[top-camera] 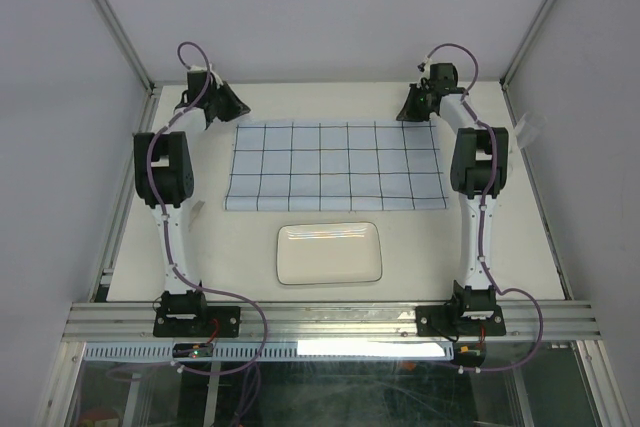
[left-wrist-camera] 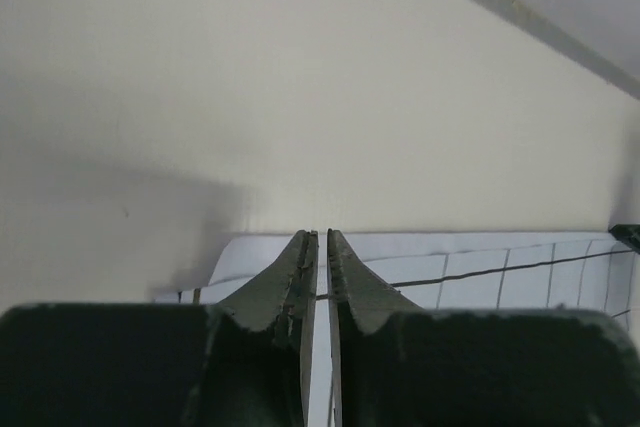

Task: Set the dinner table for one person
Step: Flatten out the napkin at the center of the board.

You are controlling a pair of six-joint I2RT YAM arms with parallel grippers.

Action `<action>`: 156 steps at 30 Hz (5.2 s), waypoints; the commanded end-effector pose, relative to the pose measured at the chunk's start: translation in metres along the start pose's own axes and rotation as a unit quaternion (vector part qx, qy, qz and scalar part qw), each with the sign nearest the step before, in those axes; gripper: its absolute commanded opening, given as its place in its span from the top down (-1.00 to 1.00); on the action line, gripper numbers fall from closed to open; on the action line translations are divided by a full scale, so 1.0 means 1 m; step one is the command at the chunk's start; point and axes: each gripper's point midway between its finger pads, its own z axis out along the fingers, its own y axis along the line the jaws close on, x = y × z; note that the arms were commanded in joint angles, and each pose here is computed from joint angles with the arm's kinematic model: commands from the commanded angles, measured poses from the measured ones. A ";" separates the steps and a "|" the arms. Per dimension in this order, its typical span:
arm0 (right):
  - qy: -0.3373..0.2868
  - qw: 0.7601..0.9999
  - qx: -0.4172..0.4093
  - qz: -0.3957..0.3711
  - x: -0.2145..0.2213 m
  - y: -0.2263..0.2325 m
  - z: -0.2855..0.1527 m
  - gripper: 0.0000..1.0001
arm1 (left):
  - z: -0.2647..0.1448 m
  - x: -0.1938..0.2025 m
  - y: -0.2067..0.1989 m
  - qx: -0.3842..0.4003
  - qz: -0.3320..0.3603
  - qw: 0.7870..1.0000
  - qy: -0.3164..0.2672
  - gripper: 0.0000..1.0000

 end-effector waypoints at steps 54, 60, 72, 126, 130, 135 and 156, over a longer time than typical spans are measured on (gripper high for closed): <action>0.263 0.934 -0.203 -0.133 0.226 0.212 -0.124 1.00 | -0.111 0.261 -0.158 0.198 0.049 0.942 0.265 0.94; 0.274 0.931 -0.199 -0.137 0.242 0.219 -0.122 1.00 | -0.107 0.281 -0.165 0.202 0.045 0.937 0.280 0.95; 0.291 0.929 -0.193 -0.126 0.270 0.207 -0.114 1.00 | -0.096 0.315 -0.148 0.185 0.033 0.933 0.307 0.96; 0.310 0.919 -0.221 -0.097 0.264 0.233 -0.095 1.00 | -0.109 0.344 -0.103 0.149 0.027 0.932 0.328 0.98; 0.322 0.913 -0.232 -0.095 0.271 0.232 -0.088 1.00 | -0.107 0.338 -0.099 0.144 0.027 0.933 0.327 0.97; 0.338 0.911 -0.217 -0.093 0.279 0.219 -0.084 1.00 | -0.109 0.333 -0.094 0.143 0.023 0.934 0.326 0.97; 0.378 0.916 0.034 -0.127 0.272 0.098 -0.118 1.00 | -0.121 0.311 -0.050 0.070 0.024 0.944 0.322 0.97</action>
